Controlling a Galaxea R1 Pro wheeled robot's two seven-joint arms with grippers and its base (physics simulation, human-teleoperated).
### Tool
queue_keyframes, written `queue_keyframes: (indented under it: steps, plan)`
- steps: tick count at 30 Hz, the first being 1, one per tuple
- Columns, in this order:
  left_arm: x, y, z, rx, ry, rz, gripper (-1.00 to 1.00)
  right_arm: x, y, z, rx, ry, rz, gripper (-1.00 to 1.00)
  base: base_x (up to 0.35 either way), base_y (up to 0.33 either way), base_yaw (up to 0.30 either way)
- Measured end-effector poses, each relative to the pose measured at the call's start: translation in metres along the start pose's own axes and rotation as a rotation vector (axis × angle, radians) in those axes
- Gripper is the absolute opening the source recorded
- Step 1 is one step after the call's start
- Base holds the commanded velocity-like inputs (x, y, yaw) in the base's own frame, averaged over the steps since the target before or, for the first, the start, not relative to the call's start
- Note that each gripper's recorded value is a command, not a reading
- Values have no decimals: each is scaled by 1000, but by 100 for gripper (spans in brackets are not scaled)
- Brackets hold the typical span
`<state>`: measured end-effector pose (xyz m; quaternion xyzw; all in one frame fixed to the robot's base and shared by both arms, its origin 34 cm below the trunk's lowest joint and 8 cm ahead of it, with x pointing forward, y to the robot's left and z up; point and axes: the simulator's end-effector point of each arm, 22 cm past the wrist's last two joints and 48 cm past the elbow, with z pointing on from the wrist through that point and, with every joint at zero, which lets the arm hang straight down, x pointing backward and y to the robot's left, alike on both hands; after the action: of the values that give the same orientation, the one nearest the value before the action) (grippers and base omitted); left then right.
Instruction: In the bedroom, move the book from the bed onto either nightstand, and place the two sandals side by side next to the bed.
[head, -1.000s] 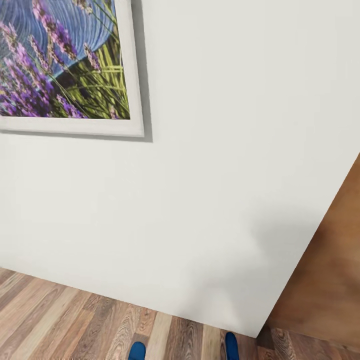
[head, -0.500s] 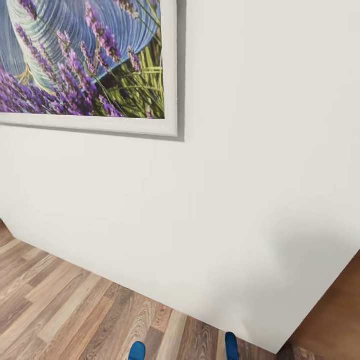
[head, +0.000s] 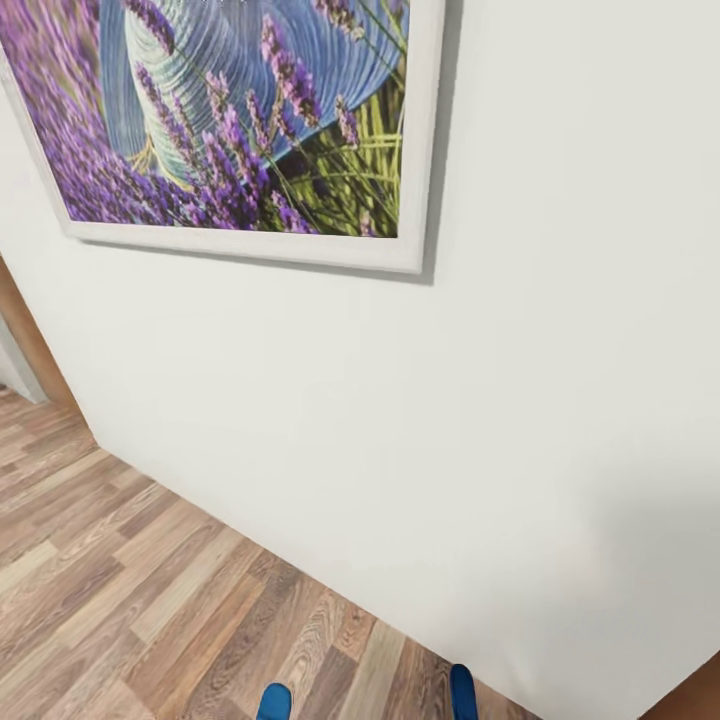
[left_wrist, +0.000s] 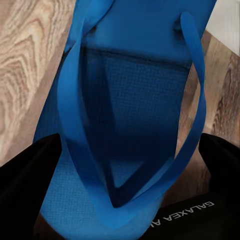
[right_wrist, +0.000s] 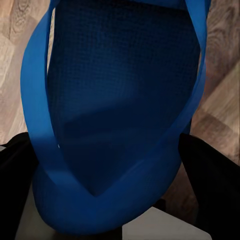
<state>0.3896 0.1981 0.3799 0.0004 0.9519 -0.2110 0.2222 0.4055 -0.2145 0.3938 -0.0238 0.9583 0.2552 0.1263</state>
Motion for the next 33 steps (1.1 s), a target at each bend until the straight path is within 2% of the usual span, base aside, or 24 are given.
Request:
queue_keyframes:
  steps: [33]
  plan:
    - [1, -1, 0, -1, 3, 2, -100, 0, 0, 0, 1, 0, 0, -100, 0, 0, 293]
